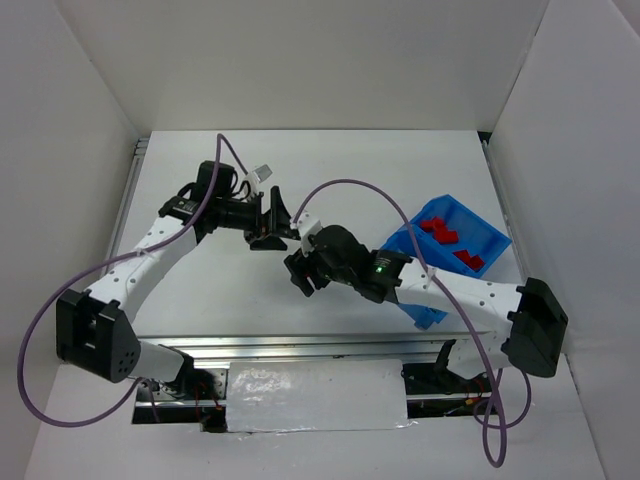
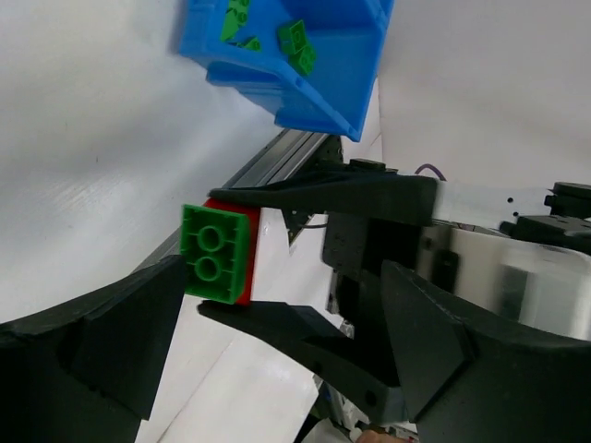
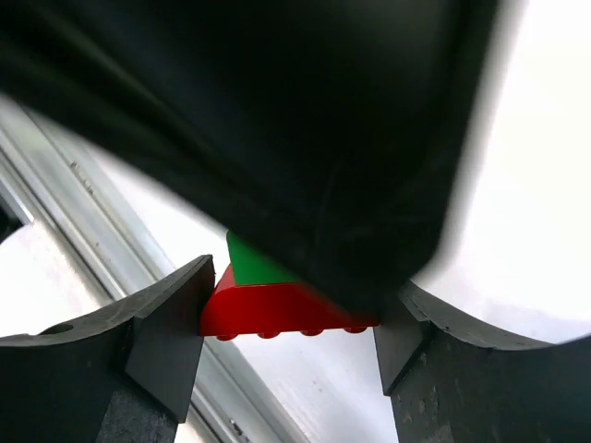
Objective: Sort the legos into containers by color
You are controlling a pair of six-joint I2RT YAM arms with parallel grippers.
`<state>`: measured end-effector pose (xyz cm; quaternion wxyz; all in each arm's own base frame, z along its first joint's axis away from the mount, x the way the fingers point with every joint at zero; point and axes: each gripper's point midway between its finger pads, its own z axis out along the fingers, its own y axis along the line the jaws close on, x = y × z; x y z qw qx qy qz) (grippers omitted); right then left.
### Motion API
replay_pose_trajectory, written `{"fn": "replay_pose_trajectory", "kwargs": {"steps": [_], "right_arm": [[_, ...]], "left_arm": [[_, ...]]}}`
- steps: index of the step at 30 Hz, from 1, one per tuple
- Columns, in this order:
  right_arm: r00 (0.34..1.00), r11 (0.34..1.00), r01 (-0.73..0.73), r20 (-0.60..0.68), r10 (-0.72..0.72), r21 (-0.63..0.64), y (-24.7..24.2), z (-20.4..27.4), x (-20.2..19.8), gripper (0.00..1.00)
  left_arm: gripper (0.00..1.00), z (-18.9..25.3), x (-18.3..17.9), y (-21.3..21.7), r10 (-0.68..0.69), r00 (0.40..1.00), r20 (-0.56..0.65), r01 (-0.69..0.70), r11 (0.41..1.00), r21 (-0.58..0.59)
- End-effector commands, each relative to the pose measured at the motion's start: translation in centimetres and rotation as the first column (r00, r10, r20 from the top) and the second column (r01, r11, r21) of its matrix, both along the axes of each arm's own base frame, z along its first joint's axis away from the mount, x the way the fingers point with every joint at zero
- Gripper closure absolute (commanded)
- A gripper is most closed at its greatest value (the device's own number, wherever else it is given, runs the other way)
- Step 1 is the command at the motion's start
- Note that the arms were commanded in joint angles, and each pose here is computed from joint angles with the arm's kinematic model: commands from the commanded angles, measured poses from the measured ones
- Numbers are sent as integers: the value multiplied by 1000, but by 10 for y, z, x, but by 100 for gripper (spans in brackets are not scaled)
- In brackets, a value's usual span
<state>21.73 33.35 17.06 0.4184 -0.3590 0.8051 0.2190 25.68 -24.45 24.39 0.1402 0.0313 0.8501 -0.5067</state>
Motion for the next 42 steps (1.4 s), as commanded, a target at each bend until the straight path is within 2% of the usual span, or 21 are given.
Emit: {"fn": "replay_pose_trajectory", "kwargs": {"steps": [1, 6, 13, 18, 27, 28, 30, 32, 33, 34, 38, 42], "right_arm": [[995, 996, 67, 70, -72, 63, -12, 31, 12, 100], [988, 986, 111, 96, -123, 125, -24, 50, 21, 100], [981, 977, 149, 104, -166, 156, -26, 58, 36, 100], [977, 967, 151, 119, -178, 205, -23, 74, 47, 100], [986, 968, 97, 108, -124, 232, -10, 82, 46, 100], [989, 969, 85, 101, -110, 231, -9, 81, 44, 100], [990, 971, 77, 95, -101, 226, -8, 78, 43, 100], [994, 974, 43, 86, -63, 221, -5, 76, 38, 100], [995, 977, 28, 84, -46, 213, -5, 74, 36, 100], [996, 980, 35, 74, -50, 196, -8, 69, 38, 100], [999, 984, 6, 39, -13, 178, -14, 57, 31, 100], [1000, 986, 9, 5, -10, 164, -33, 48, 28, 100]], "left_arm": [[3, -1, 6, -8, -10, 1000, -1, 10, 1000, -6], [3, -18, 6, -6, -8, 1000, -24, 9, 999, 43], [6, 0, -1, -25, -71, 997, 7, 72, 997, -36], [14, -1, -6, -33, -106, 994, -7, 105, 992, -63], [44, -5, 2, -38, -107, 994, -17, 105, 992, -69], [56, -5, 2, -38, -110, 994, -16, 109, 991, -72], [72, -5, 5, -39, -116, 993, -11, 115, 991, -72], [78, -5, 6, -40, -122, 993, -7, 121, 990, -73], [92, -3, 7, -41, -126, 992, -2, 126, 989, -76], [98, -4, 8, -42, -133, 991, -3, 132, 988, -80], [100, 1, 13, -43, -130, 991, 33, 132, 988, -75], [100, 17, 27, -37, -89, 989, 119, 95, 995, -43]]}}
